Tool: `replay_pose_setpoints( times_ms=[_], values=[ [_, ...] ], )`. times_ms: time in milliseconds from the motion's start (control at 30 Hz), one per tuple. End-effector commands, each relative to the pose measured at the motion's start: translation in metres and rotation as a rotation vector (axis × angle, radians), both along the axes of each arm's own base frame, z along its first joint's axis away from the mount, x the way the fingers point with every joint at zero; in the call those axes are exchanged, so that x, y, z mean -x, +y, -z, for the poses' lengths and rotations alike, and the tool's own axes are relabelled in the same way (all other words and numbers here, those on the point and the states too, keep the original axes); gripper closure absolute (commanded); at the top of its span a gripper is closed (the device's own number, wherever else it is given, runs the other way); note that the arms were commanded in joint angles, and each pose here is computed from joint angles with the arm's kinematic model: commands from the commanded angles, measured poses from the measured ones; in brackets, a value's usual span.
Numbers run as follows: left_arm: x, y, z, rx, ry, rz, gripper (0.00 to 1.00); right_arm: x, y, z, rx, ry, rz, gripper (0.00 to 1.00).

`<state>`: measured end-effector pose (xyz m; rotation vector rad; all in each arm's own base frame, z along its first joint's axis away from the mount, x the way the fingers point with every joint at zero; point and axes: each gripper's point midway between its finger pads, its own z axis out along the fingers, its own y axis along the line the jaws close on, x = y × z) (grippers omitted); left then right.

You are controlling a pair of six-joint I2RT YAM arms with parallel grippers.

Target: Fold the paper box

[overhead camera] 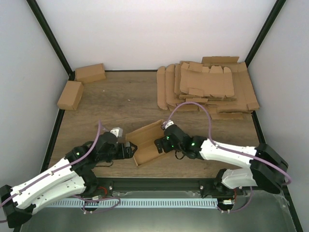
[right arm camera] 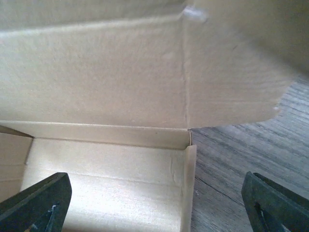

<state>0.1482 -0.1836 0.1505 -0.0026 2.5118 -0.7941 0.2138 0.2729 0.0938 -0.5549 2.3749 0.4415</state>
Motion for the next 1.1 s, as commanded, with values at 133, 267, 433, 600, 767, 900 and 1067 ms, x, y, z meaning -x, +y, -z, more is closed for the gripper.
replay_pose_setpoints(
  times_ms=[133,267,433,600,767,900,1067],
  values=[
    [0.002,-0.013,0.012,0.062,0.033,0.006,0.28,-0.014,-0.007,-0.047,-0.185,-0.06,-0.057,0.01],
    [-0.004,-0.002,0.011,0.021,0.013,-0.044,0.35,-0.028,-0.017,-0.057,-0.178,-0.092,-0.037,0.01],
    [-0.006,-0.004,0.012,0.034,0.015,-0.057,0.45,-0.038,-0.017,-0.059,-0.152,-0.13,-0.095,0.0],
    [-0.01,-0.006,0.011,0.036,0.008,-0.067,0.59,-0.039,-0.005,-0.064,-0.138,-0.17,-0.198,0.0],
    [-0.015,-0.005,0.004,0.022,-0.017,-0.083,0.7,-0.043,0.004,-0.07,-0.123,-0.221,-0.262,0.01],
    [-0.018,-0.002,0.002,0.0,-0.024,-0.093,0.74,-0.045,0.011,-0.073,-0.121,-0.227,-0.293,0.06],
    [-0.021,-0.003,-0.002,0.004,-0.035,-0.1,0.78,-0.04,0.019,-0.069,-0.135,-0.163,-0.322,0.32]
  ],
)
